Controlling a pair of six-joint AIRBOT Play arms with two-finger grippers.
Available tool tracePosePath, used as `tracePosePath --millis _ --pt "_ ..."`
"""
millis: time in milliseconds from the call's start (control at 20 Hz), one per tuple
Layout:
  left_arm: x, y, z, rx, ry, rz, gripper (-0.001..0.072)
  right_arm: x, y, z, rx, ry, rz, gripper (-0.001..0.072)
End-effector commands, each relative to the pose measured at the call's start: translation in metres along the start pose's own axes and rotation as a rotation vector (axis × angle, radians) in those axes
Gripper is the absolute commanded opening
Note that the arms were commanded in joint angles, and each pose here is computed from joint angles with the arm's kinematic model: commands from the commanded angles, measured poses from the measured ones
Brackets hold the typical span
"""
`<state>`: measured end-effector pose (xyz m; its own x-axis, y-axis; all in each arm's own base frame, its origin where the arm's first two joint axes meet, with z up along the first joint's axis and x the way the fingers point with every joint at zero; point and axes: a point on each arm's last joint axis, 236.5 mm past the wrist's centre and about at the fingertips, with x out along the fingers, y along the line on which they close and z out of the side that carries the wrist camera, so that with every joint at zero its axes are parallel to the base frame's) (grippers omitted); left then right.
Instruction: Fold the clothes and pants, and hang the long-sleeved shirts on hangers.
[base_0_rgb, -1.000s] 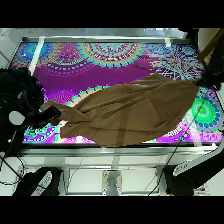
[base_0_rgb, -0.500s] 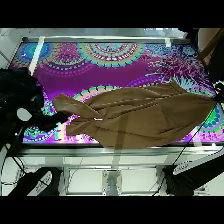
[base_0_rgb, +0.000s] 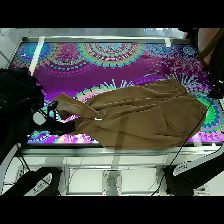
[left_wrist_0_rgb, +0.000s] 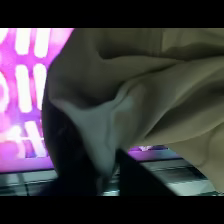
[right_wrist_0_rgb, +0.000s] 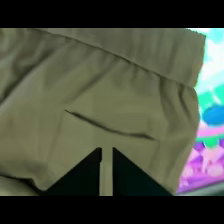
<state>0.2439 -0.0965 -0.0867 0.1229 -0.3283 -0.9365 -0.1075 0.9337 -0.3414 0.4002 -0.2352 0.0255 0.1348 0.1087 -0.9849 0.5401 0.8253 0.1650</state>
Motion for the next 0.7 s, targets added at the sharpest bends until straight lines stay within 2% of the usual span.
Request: tracePosePath --millis 0,200,350,500,650 --pt "0.02 -0.005 0.01 0.027 -0.018 0.007 0.0012 -0.001 0.013 0.004 -0.038 -0.025 0.008 0.0085" --pt "-0.046 0.005 0.077 0.076 -0.193 0.074 0.0012 -0.048 -0.008 0.007 -0.143 -0.121 -0.108 0.0066" --pt "-0.142 0.033 0.111 0.059 -0.312 0.196 0.0012 -0.089 -0.014 -0.003 -0.139 -0.189 -0.082 0.0065" --pt "-0.221 0.051 0.102 0.016 -0.391 0.282 0.0012 -0.123 -0.004 -0.016 -0.151 -0.251 -0.026 0.0063" --pt "-0.261 0.048 0.076 0.052 -0.419 0.325 0.0012 -0.151 0.025 -0.029 -0.192 -0.307 0.053 0.0062"
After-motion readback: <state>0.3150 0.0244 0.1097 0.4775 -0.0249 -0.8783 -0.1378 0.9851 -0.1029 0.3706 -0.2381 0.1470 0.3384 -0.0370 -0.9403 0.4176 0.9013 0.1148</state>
